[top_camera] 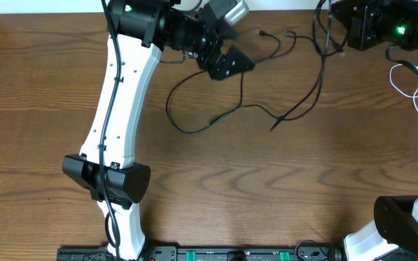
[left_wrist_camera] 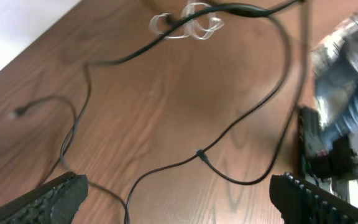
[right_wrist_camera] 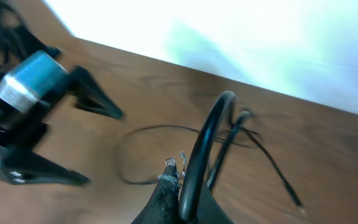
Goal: Untangle cables
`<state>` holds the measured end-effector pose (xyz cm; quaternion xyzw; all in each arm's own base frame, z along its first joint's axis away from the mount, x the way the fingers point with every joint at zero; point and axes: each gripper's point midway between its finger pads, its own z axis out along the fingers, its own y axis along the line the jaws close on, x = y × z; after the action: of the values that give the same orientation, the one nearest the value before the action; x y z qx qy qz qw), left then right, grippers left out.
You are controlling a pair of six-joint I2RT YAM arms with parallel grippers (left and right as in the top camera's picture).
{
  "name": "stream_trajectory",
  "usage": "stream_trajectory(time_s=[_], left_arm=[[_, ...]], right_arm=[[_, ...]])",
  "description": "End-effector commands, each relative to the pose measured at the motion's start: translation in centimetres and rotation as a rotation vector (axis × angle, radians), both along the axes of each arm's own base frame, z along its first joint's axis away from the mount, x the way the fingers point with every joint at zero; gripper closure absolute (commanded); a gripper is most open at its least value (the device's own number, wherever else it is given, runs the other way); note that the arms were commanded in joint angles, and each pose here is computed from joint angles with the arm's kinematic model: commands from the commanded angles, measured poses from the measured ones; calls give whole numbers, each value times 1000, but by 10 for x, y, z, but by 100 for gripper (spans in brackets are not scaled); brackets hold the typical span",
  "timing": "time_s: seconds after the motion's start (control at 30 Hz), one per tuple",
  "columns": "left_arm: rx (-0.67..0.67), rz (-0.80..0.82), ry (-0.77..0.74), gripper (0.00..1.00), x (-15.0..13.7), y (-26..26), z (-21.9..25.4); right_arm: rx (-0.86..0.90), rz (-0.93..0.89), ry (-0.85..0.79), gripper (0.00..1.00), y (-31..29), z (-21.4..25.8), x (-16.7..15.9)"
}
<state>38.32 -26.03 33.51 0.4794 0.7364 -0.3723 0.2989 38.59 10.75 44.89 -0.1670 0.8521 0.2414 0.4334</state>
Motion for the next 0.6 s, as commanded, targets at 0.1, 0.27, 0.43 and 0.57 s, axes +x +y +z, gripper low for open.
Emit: stream_trajectory(time_s=[0.1, 0.27, 0.43, 0.57], left_arm=[[-88, -288, -208, 10, -33, -26, 11], [-21, -331, -263, 11, -37, -36, -2], [-4, -345, -264, 20, -38, -38, -9], [-5, -346, -282, 20, -36, -39, -8]], right_arm=[[244, 294, 28, 99, 57, 33, -46], [425, 507, 46, 99, 84, 66, -78], [435, 524, -13, 99, 86, 84, -89], [430, 518, -57, 99, 84, 95, -97]])
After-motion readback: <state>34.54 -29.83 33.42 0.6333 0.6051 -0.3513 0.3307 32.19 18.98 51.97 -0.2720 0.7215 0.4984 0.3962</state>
